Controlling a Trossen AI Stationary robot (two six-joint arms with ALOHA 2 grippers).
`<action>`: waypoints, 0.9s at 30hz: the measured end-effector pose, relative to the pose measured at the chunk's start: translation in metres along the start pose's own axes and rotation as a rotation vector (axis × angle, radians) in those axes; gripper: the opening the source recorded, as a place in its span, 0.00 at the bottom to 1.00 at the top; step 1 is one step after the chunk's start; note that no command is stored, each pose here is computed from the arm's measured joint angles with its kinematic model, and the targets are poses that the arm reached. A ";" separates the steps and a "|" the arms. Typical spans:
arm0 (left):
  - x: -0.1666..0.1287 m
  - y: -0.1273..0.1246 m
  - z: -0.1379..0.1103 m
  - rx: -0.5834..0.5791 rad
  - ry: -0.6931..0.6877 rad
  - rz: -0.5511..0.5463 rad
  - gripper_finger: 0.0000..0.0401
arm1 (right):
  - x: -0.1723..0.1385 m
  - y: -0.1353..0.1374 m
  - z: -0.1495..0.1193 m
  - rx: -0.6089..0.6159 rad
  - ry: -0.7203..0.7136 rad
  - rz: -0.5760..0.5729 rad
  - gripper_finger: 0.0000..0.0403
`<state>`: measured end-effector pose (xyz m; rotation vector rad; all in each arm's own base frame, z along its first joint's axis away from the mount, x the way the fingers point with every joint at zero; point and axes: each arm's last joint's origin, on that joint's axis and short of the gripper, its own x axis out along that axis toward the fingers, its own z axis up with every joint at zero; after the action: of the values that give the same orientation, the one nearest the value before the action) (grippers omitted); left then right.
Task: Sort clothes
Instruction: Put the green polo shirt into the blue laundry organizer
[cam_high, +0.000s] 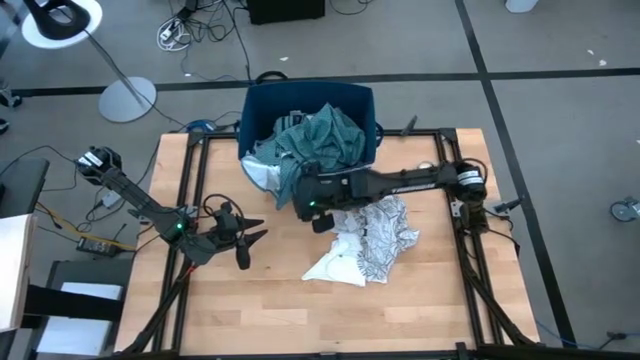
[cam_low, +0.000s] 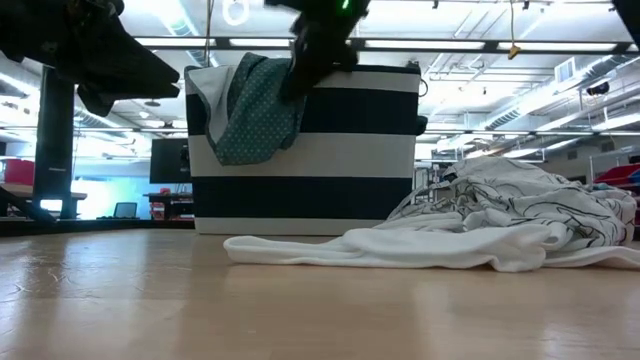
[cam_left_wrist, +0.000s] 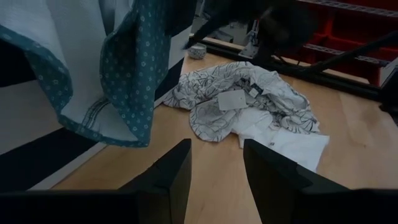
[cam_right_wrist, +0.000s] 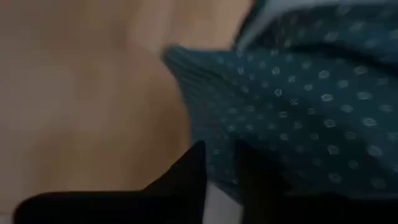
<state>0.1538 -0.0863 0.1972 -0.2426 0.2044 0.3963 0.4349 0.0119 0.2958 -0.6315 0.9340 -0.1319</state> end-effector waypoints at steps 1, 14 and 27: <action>0.000 0.000 0.000 0.000 0.000 0.000 0.38 | 0.006 0.004 0.001 -0.029 0.025 -0.040 0.20; 0.000 0.000 0.000 0.007 0.003 0.003 0.38 | 0.017 -0.004 0.037 -0.185 -0.144 -0.417 0.01; 0.000 0.000 0.000 0.005 0.002 0.002 0.38 | -0.010 -0.111 0.026 0.004 -0.061 -0.986 0.00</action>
<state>0.1536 -0.0862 0.1968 -0.2380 0.2075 0.3970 0.4668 -0.0631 0.3757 -1.0424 0.4917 -0.9837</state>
